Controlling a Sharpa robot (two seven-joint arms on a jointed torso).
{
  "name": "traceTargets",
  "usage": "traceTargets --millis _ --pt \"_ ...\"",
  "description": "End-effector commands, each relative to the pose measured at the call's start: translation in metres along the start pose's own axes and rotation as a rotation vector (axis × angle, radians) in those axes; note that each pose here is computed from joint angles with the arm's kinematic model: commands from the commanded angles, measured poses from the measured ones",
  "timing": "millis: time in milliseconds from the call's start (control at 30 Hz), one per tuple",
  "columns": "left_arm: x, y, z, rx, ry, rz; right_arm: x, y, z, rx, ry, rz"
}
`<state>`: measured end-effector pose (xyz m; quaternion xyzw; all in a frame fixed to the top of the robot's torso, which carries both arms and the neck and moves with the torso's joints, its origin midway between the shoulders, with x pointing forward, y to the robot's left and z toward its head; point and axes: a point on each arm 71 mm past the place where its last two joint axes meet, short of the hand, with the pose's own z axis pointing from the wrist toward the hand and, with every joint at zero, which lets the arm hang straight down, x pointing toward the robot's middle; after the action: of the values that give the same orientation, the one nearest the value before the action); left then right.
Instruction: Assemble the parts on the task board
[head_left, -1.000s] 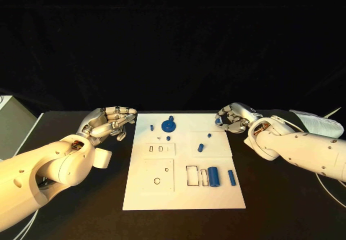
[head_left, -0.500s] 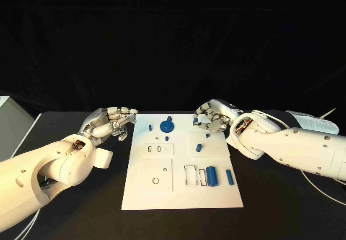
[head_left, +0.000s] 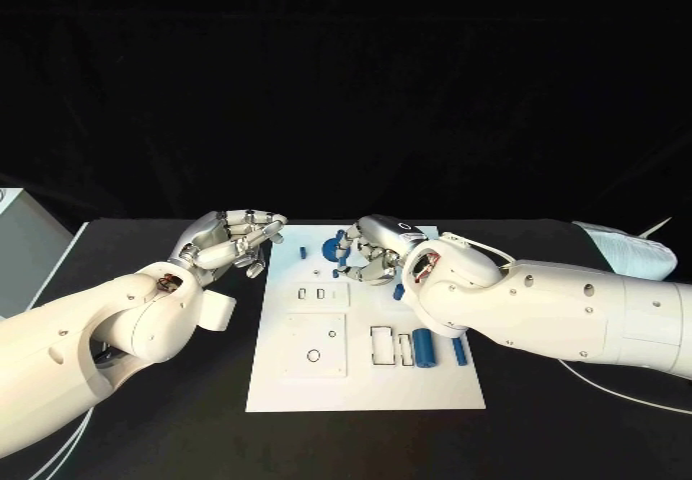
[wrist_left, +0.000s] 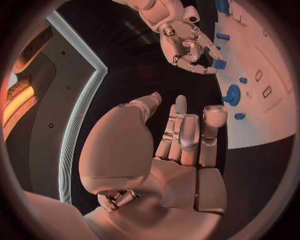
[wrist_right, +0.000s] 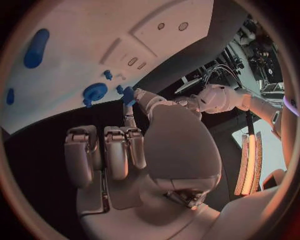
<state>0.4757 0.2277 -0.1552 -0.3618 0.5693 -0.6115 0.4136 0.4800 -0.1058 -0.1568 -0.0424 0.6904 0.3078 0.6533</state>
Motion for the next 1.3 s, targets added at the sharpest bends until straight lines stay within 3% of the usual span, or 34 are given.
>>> traceTargets --millis 33,600,1300 --pt "0.0016 -0.0004 0.0000 0.002 0.013 0.000 0.008 0.007 0.000 0.037 -0.013 -0.056" --pt "-0.0002 -0.0022 -0.0031 0.010 0.020 -0.001 0.055 0.018 -0.006 0.076 -0.002 -0.042" --pt "-0.0016 -0.0022 -0.0043 0.004 0.024 0.000 0.064 0.017 -0.004 0.089 -0.030 -0.073"
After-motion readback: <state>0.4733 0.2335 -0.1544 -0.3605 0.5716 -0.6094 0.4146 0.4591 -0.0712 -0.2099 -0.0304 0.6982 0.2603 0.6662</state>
